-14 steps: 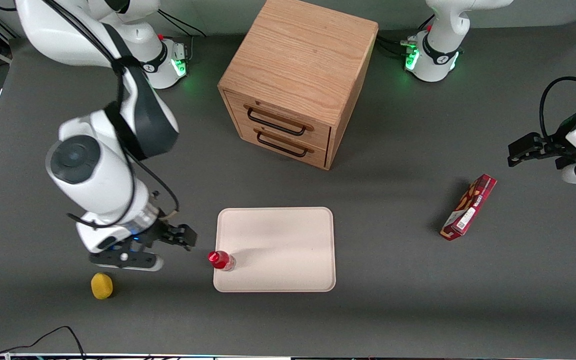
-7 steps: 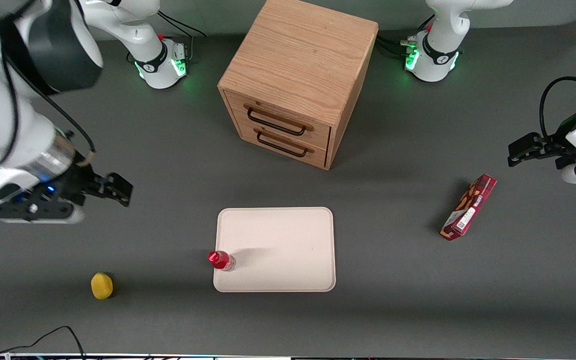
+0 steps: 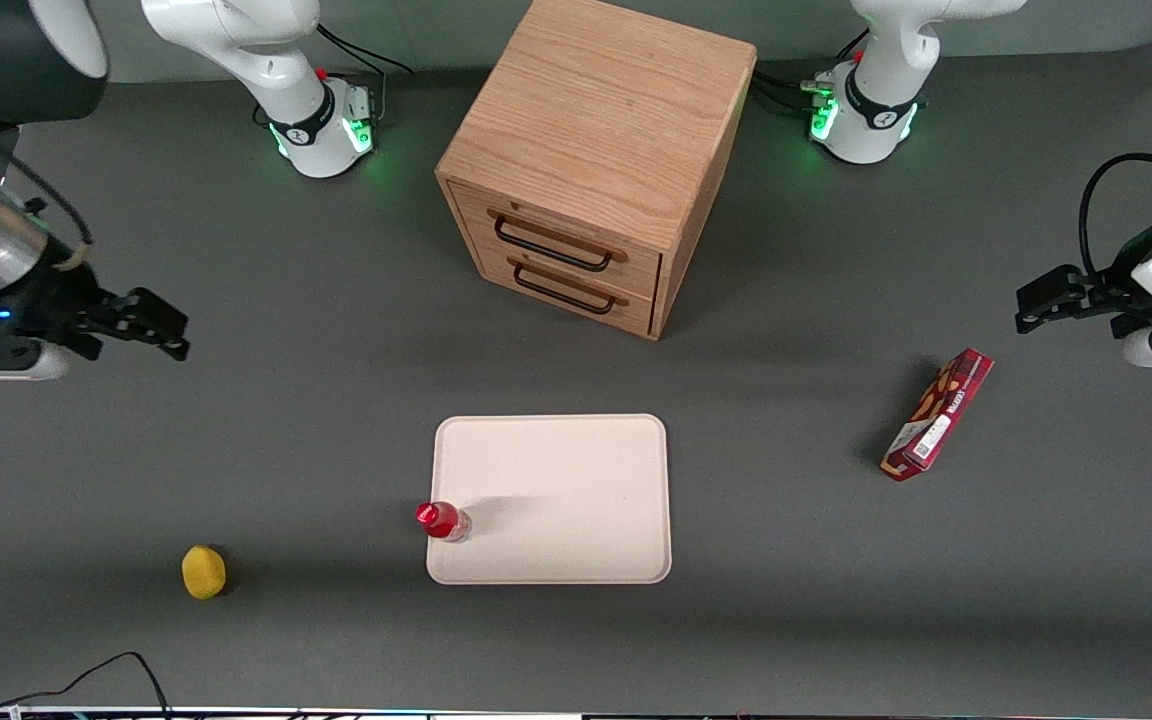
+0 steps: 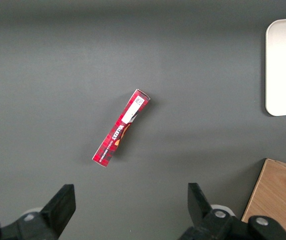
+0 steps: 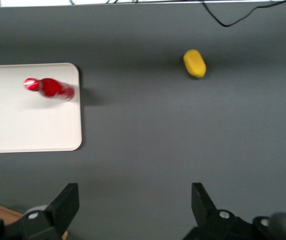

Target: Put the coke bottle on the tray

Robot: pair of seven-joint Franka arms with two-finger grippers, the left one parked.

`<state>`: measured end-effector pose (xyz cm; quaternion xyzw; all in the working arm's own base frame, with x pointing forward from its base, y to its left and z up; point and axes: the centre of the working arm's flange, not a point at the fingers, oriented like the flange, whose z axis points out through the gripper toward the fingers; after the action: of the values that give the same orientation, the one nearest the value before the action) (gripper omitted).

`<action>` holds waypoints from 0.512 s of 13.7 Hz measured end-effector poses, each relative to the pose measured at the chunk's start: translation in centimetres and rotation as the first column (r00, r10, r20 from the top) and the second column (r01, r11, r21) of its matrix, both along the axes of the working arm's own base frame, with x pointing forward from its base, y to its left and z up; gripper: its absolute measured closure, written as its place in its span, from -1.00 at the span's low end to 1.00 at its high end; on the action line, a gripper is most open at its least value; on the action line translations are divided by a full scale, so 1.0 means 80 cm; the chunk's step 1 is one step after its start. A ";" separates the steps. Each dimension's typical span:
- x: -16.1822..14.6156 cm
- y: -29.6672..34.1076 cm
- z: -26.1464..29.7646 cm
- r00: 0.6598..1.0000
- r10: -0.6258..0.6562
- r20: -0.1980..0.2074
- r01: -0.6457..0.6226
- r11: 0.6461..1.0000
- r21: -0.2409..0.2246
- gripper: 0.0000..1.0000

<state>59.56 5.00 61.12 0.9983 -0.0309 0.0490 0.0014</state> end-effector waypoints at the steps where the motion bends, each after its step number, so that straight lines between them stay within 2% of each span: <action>1: 0.000 -0.026 -0.003 1.000 -0.009 0.001 0.009 1.000 0.027 -1.00; 3: -0.005 -0.056 -0.003 1.000 -0.014 0.008 0.014 0.998 0.059 -1.00; 7: -0.022 -0.086 0.023 0.999 0.024 0.046 -0.026 0.999 0.043 -1.00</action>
<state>57.76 -1.85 63.00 0.9970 -0.0194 0.0711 -0.0219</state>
